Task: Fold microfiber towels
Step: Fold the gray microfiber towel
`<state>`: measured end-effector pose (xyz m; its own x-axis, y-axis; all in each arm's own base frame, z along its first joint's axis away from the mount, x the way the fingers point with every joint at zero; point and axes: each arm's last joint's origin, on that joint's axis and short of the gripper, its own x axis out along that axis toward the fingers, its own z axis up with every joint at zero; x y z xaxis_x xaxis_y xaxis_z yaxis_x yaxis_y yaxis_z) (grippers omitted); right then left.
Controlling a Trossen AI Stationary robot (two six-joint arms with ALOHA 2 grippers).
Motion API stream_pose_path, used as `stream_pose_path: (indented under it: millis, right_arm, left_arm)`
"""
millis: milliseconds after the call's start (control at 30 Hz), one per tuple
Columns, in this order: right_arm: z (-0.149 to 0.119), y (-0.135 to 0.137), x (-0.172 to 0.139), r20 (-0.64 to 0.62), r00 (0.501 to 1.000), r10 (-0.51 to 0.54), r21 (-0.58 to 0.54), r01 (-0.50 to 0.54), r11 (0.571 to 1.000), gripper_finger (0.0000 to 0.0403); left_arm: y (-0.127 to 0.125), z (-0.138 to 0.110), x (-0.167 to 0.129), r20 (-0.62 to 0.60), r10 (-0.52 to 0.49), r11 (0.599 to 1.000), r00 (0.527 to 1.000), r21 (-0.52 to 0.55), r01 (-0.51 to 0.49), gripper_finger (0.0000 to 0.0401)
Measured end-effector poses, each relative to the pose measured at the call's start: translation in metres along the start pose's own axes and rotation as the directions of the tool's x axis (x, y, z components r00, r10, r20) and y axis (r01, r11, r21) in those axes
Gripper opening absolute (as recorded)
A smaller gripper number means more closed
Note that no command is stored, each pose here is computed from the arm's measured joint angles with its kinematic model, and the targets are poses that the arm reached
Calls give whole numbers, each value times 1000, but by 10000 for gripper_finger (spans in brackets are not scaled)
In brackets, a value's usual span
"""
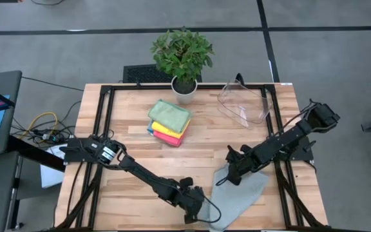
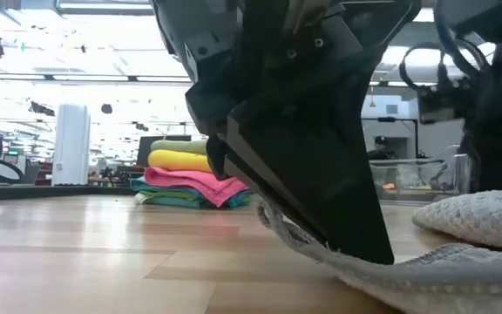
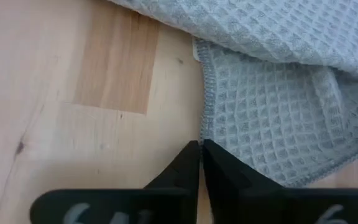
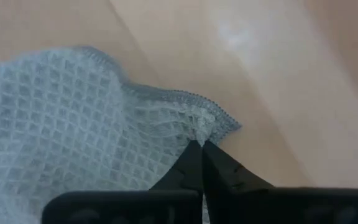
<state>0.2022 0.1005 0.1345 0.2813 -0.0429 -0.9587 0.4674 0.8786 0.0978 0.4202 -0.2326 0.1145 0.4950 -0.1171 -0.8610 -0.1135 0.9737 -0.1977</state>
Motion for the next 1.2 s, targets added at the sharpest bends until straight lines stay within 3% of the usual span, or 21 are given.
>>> stream_pose_path:
  millis: [200, 333, 533, 700, 1000, 1200]
  right_arm:
    - [13, -4, -23, 58, 998, 17, 35, -19, 999, 10]
    - [20, -8, -44, 144, 989, 27, 46, -34, 998, 13]
    - [27, -21, -63, 227, 974, 5, 92, -27, 995, 8]
    - [31, -24, -82, 315, 949, 8, 115, -46, 992, 8]
    - [45, -37, -171, 521, 848, -99, 120, 42, 992, 8]
    - [53, -44, -208, 598, 783, -169, 121, 121, 985, 8]
  left_arm:
    - [2, 3, -13, -33, 9, 1000, 999, -17, -9, 2]
    - [11, 3, -41, -92, 101, 994, 991, 53, -97, 0]
    - [33, 18, -106, -79, 281, 958, 956, 82, -275, 0]
    - [46, 22, -159, -66, 334, 942, 940, 73, -329, 0]
    - [91, 14, -282, 32, 523, 851, 852, -71, -520, 0]
    - [123, 8, -337, 85, 556, 829, 827, -130, -544, 0]
